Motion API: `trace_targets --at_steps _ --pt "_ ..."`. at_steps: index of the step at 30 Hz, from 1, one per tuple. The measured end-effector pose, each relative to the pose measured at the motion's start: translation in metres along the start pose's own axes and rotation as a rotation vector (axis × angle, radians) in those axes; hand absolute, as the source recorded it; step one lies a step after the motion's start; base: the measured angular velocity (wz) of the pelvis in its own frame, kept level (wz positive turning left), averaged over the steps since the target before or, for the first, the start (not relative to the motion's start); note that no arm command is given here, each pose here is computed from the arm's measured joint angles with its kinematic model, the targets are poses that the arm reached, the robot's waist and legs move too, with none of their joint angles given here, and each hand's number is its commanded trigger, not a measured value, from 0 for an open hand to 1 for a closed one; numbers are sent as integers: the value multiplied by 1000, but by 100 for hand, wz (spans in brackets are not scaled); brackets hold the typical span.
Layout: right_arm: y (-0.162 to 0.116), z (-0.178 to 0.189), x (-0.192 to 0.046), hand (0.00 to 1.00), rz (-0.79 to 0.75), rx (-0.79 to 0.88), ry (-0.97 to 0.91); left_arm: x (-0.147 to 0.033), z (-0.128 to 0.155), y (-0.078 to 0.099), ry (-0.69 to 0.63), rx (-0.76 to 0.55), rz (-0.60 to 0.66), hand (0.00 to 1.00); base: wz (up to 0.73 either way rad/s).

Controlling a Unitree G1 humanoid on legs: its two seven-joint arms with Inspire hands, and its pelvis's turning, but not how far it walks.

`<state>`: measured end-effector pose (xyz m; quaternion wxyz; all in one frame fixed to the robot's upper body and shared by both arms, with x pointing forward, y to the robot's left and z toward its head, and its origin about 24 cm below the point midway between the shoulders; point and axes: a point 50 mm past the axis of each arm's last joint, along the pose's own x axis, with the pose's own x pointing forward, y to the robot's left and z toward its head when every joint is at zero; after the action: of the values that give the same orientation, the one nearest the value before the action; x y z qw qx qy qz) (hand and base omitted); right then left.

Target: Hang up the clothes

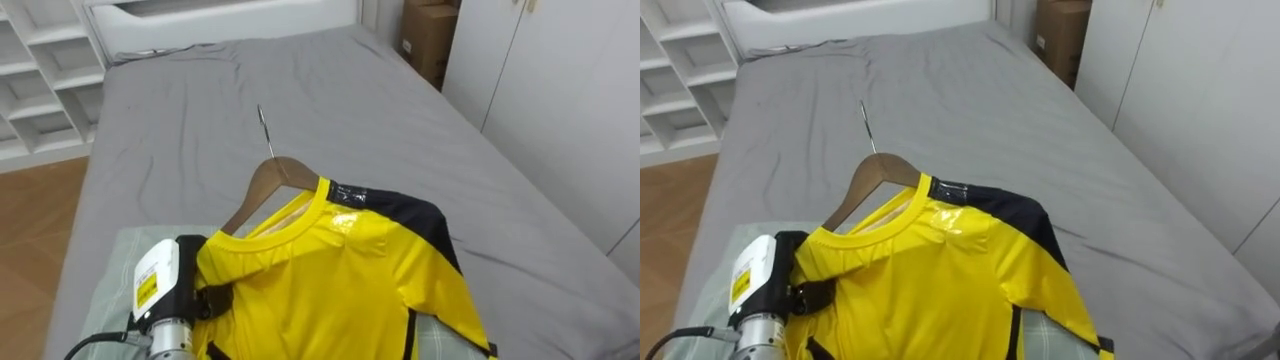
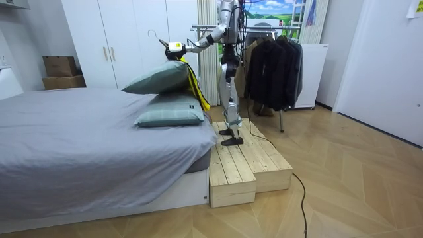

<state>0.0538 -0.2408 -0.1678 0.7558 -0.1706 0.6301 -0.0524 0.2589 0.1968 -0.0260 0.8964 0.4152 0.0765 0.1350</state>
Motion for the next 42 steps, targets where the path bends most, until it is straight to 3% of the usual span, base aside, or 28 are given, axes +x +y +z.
trace_targets --at_steps 15,17,25,36,42 --pt "-3 -3 0 0 -26 93 5 1 0 3 -18 -1 26 100 0" --pt "-3 -5 0 0 -28 98 14 3 5 7 -41 -14 54 100 0" --pt "-4 -6 0 0 -36 101 19 18 42 53 -196 -181 316 100 0" --pt "-3 -6 0 0 -27 107 27 19 45 57 -196 -218 329 100 0" --pt "-5 -9 0 0 -31 96 32 19 59 70 -262 -239 370 100 -2"
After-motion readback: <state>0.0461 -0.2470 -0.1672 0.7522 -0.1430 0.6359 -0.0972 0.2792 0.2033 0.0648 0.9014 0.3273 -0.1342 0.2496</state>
